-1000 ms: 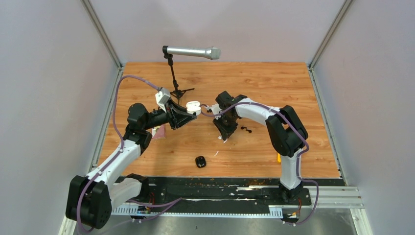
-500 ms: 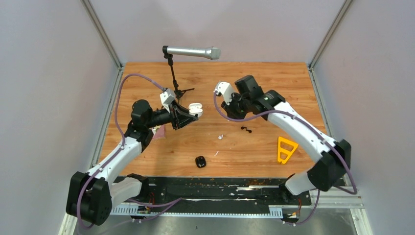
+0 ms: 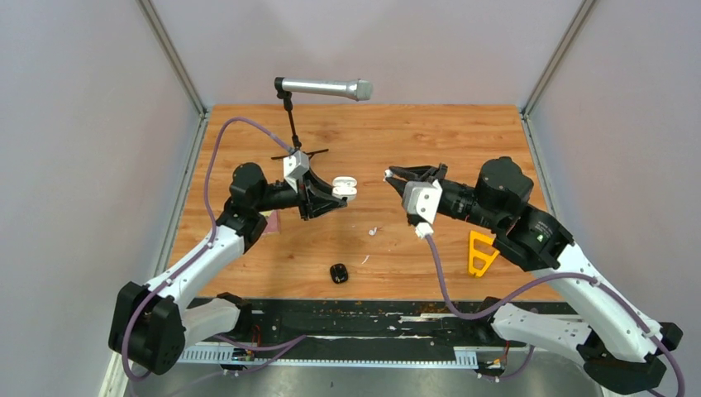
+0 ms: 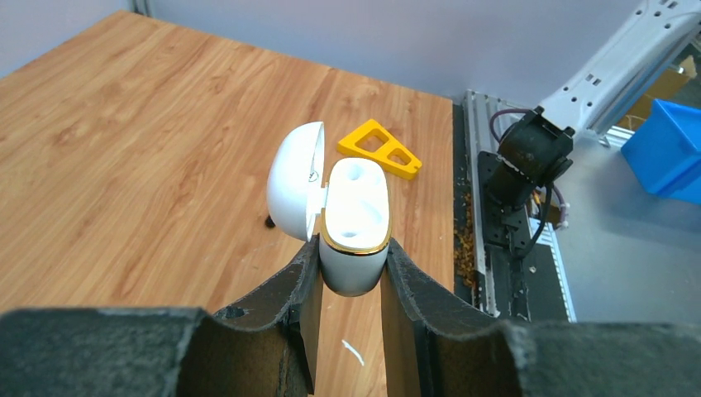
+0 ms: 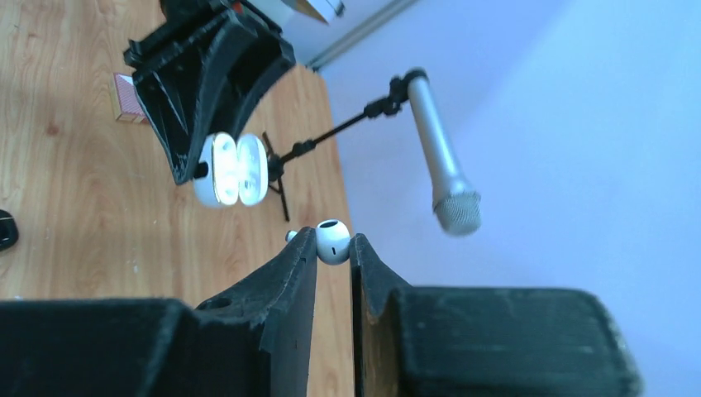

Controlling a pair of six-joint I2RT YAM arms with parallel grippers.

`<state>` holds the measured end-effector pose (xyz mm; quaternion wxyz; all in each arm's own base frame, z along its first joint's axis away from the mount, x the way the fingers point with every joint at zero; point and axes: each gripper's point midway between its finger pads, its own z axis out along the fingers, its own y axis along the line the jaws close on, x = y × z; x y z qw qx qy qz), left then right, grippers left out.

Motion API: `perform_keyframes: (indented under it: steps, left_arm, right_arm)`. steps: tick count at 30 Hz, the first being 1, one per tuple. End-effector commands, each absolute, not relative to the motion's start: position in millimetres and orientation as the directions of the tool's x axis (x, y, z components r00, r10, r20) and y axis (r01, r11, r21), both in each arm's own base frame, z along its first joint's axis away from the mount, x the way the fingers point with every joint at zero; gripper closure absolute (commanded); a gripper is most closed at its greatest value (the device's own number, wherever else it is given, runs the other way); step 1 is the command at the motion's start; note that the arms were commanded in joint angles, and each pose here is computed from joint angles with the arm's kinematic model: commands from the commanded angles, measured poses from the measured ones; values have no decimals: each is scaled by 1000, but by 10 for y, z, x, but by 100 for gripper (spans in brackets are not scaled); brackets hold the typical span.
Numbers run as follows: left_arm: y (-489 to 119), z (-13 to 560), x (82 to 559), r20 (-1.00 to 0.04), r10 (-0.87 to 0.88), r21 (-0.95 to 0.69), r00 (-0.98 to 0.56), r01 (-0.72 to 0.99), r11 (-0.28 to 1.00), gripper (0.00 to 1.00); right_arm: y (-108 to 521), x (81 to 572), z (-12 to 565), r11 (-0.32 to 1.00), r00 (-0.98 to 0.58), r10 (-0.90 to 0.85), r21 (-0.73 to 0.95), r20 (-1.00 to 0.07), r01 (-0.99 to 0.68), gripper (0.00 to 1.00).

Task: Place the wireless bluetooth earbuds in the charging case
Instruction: Place the earbud in the charging case.

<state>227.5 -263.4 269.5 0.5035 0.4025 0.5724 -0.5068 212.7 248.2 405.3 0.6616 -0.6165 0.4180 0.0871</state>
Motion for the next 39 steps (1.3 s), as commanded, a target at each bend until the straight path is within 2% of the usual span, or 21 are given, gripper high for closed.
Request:
perform_keyframes:
  steps: [1, 11, 27, 32, 39]
  left_arm:
    - [-2703, 3055, 2202, -994, -98, -60, -49, 992, 110, 100]
    - [-2684, 3146, 2165, -992, -121, -33, -18, 991, 126, 100]
    - [-2658, 3166, 2097, -989, -145, 1, 19, 993, 122, 100]
    - [-2663, 3158, 2074, -990, -141, 4, 20, 994, 109, 100]
    - [-2659, 3129, 2060, -991, -130, 3, 16, 994, 105, 100]
  right_arm:
    - [2773, 1950, 4110, 91, 806, -326, -865, -494, -493, 100]
    - [3079, 1953, 4086, 85, 816, -317, -872, -483, -483, 100]
    - [3201, 1986, 3934, 64, 810, -352, -876, -468, -478, 100]
    - [3355, 1916, 3902, 32, 860, -301, -906, -412, -423, 100]
    - [3441, 1952, 3875, 17, 870, -300, -915, -390, -404, 100]
